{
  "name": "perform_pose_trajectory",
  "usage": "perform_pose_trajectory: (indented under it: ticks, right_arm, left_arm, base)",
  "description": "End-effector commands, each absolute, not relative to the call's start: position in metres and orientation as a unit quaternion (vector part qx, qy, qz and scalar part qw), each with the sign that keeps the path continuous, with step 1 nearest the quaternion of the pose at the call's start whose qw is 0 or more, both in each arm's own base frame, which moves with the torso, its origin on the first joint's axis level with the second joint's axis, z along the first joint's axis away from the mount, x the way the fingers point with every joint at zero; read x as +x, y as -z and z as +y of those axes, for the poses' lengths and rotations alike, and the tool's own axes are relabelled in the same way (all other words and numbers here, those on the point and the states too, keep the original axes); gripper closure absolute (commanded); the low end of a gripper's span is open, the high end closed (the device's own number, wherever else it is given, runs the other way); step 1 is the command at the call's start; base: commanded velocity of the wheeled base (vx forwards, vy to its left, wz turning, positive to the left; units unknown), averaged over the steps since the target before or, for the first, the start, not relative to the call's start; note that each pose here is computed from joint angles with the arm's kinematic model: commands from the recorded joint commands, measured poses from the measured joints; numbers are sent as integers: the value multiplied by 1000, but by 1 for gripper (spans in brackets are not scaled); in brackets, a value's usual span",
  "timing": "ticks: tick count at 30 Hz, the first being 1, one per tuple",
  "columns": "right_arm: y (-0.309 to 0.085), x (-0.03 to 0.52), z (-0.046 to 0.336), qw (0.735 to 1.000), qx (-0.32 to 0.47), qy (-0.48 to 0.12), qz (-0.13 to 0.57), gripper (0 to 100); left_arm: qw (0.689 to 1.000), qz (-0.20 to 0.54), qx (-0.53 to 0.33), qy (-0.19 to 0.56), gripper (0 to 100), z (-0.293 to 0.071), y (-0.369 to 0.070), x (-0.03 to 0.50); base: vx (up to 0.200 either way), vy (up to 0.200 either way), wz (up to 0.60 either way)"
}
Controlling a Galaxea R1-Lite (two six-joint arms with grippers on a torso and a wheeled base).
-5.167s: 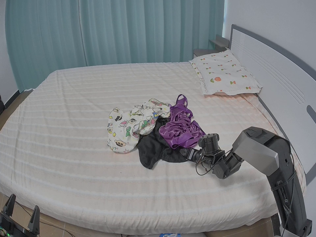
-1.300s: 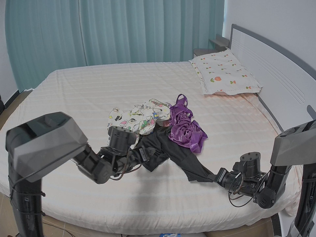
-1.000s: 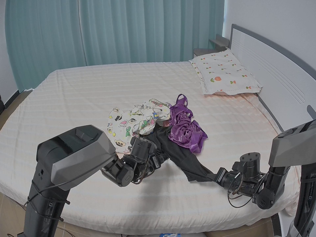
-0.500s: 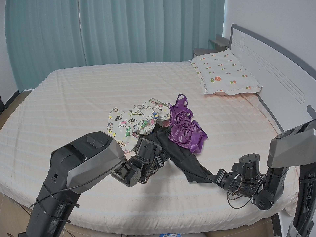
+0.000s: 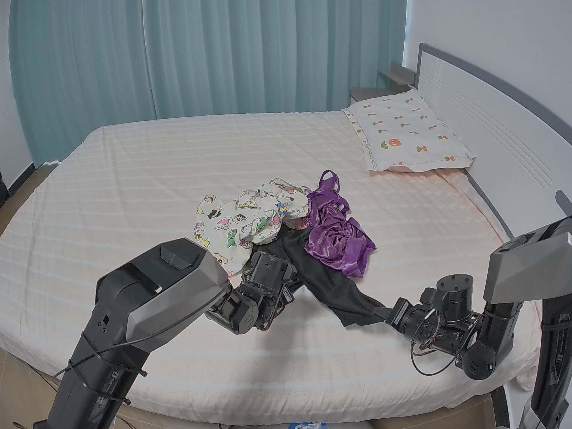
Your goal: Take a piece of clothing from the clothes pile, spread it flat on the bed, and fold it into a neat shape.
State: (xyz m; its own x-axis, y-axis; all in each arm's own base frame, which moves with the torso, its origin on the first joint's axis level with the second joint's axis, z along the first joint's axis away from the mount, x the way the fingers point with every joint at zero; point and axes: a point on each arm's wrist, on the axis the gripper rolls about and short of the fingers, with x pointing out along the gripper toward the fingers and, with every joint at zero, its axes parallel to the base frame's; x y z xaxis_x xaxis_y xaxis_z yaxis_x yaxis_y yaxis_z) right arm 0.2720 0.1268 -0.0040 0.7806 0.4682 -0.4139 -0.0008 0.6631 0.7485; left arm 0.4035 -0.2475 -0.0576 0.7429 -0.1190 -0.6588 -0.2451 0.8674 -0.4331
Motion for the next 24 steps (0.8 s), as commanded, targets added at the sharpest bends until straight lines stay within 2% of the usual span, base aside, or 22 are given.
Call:
perform_pose_trajectory:
  ticks: [1,6,8,9,10,19,22,24]
  right_arm:
    - [-7,267,128,863,395,-160,272,100]
    - [-29,264,139,862,400,-193,242,100]
    - [-53,265,141,864,410,-210,202,100]
    - [-53,265,141,864,410,-210,202,100]
    - [-80,263,141,863,420,-233,158,100]
    - [-206,252,128,835,430,-341,-48,100]
    - [-222,248,126,825,426,-364,-70,100]
    - [-215,250,128,826,421,-371,-55,100]
  left_arm:
    - [887,344,-306,-47,100,-236,18,391]
    - [880,339,-331,-23,100,-221,-34,364]
    - [880,325,-347,-6,100,-215,-64,354]
    - [880,325,-347,-6,100,-215,-64,354]
    - [881,301,-366,5,100,-209,-92,346]
    - [881,163,-438,80,100,-175,-214,298]
    - [879,139,-447,94,100,-167,-234,285]
    - [878,132,-449,93,100,-161,-239,282]
  base:
    - [0,0,0]
    - [0,0,0]
    - [0,0,0]
    - [0,0,0]
    - [0,0,0]
    - [0,0,0]
    - [0,0,0]
    - [0,0,0]
